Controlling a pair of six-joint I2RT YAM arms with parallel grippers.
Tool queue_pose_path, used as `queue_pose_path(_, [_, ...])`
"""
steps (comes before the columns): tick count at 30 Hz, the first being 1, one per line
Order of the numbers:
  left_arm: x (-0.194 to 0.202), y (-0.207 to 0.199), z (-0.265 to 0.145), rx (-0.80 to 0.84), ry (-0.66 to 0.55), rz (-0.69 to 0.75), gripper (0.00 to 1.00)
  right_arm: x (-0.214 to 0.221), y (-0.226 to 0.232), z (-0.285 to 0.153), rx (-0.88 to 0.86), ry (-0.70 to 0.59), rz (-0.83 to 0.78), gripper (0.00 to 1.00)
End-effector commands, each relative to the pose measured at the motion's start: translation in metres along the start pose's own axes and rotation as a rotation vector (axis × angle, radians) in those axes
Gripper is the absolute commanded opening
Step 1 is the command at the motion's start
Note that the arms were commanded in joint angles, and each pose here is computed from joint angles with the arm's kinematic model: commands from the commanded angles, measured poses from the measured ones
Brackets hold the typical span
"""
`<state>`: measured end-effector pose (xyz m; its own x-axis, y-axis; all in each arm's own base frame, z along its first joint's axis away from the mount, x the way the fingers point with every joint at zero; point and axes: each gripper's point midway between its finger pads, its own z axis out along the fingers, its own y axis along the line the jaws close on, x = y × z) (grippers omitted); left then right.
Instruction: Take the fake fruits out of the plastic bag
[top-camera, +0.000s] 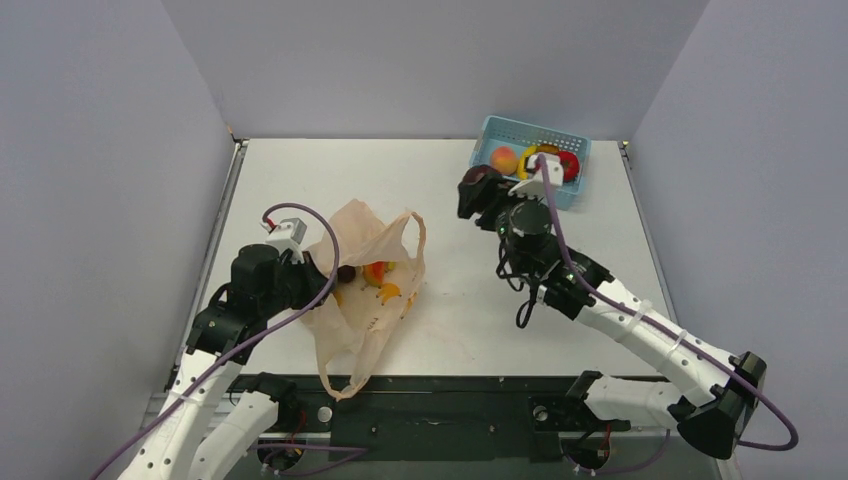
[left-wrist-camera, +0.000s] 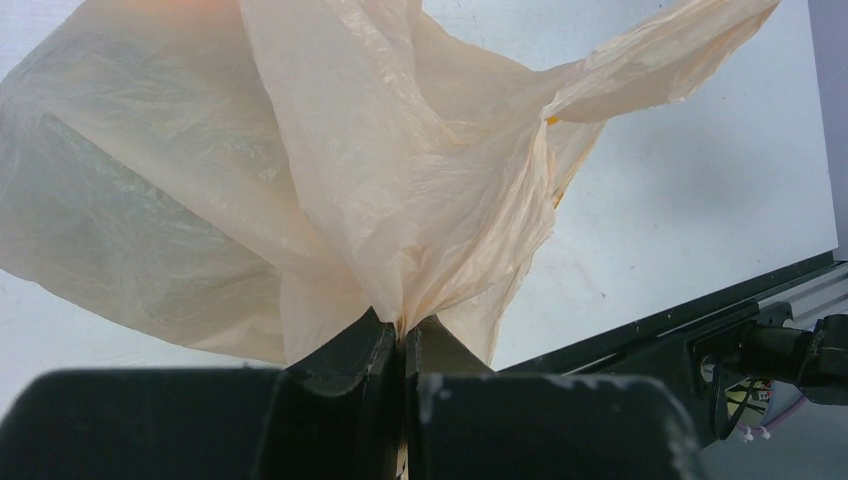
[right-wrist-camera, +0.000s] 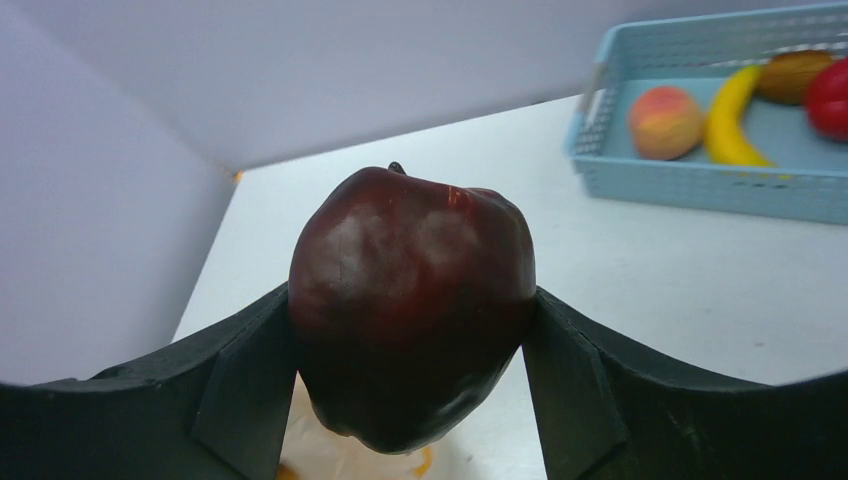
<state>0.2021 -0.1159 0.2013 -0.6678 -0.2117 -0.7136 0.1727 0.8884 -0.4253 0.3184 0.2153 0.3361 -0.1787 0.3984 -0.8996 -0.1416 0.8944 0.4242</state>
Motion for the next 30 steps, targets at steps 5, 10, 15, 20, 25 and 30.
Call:
queue_pose_path(5, [-0.018, -0.007, -0.003, 0.023, -0.083, 0.013, 0.00, -0.047, -0.113, 0.079, 0.266, -0.084, 0.140, 0.00])
queue_pose_path(10, [-0.016, -0.006, 0.000, 0.023, -0.061, 0.010, 0.00, -0.042, -0.195, 0.152, 0.419, -0.065, 0.131, 0.00])
queue_pose_path(15, [-0.018, -0.010, -0.007, 0.041, -0.092, 0.020, 0.00, -0.041, -0.232, 0.201, 0.517, 0.008, 0.074, 0.00])
queue_pose_path(20, [-0.020, -0.015, -0.016, 0.061, -0.127, 0.034, 0.00, -0.027, -0.256, 0.241, 0.549, 0.080, 0.075, 0.03])
queue_pose_path(25, [-0.022, -0.014, -0.022, 0.055, -0.156, 0.033, 0.00, 0.003, -0.272, 0.250, 0.579, 0.161, 0.065, 0.11])
queue_pose_path(30, [-0.023, -0.013, -0.021, 0.047, -0.158, 0.029, 0.00, 0.015, -0.278, 0.253, 0.584, 0.209, 0.039, 0.33])
